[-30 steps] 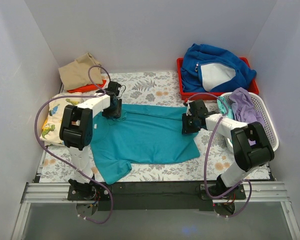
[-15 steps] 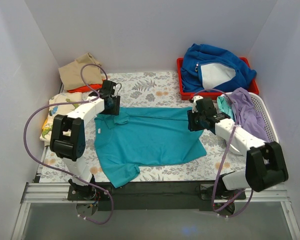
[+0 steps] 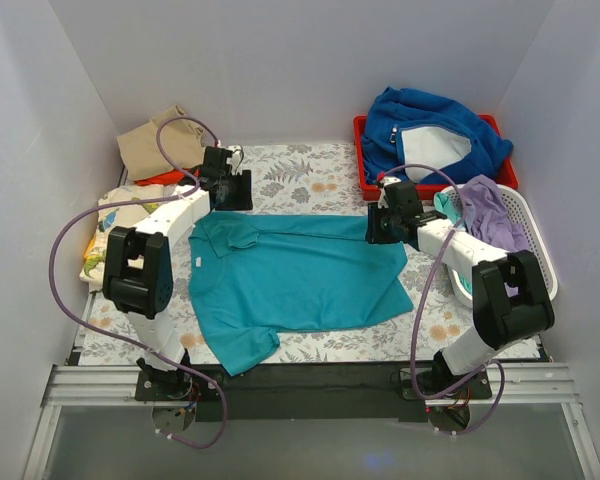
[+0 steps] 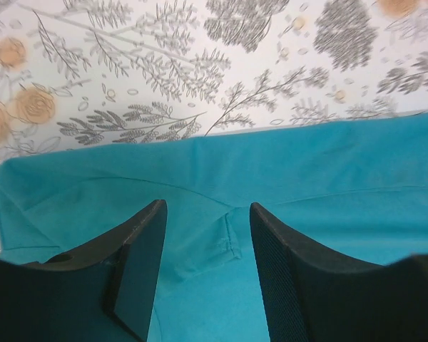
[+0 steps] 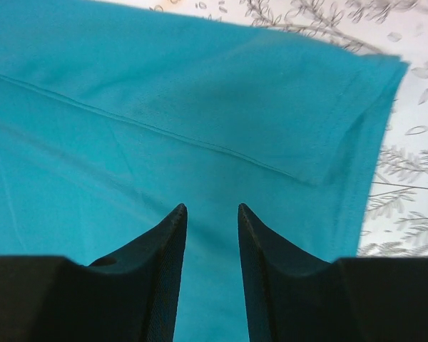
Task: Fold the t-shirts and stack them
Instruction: Flatten the tshirt out, then fold the tshirt
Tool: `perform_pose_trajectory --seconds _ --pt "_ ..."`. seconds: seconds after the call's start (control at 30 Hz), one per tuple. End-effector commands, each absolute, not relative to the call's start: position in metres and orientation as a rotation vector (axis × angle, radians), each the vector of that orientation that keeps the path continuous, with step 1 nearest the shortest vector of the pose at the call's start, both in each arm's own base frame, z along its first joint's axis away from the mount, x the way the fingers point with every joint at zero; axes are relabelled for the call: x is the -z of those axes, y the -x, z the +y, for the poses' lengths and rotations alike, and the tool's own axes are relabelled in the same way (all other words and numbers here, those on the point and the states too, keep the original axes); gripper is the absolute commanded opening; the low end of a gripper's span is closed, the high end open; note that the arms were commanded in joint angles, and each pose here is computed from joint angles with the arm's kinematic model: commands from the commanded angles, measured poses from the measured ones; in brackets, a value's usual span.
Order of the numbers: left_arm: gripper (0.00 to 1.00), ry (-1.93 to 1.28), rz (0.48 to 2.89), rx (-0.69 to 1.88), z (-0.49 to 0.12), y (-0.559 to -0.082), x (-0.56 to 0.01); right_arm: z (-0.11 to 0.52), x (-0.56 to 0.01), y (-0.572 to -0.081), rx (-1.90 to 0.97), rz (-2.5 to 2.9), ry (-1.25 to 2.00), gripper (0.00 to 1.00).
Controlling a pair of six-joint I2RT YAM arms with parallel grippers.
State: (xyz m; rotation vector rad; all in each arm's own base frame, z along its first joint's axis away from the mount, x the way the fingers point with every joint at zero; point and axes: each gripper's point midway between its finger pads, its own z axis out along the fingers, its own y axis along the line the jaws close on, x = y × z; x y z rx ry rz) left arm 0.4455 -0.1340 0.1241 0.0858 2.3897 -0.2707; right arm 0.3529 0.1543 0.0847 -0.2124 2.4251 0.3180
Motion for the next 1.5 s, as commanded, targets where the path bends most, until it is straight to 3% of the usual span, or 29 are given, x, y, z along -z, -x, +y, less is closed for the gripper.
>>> perform_pose_trajectory --seconds 0.0,0.17,0.43,0.83,1.47 --pt "0.49 -0.070 2.421 0.305 -0.139 -0.447 -0.113 0.173 -0.103 -0.376 -0.466 2.361 0.108 0.41" --pt "0.48 -0.087 2.460 0.299 -0.138 -0.442 -0.095 0.173 -0.088 -0.376 -0.527 2.404 -0.057 0.41" --pt "0.49 -0.082 2.486 0.274 -0.134 -0.436 -0.082 0.133 -0.081 -0.367 -0.343 2.377 -0.272 0.40" --pt "0.48 -0.091 2.498 0.292 -0.137 -0.434 -0.078 0.096 -0.050 -0.369 -0.117 2.433 -0.316 0.40" --pt "0.49 -0.088 2.510 0.262 -0.133 -0.435 -0.073 0.110 -0.042 -0.389 -0.235 2.397 -0.277 0.40"
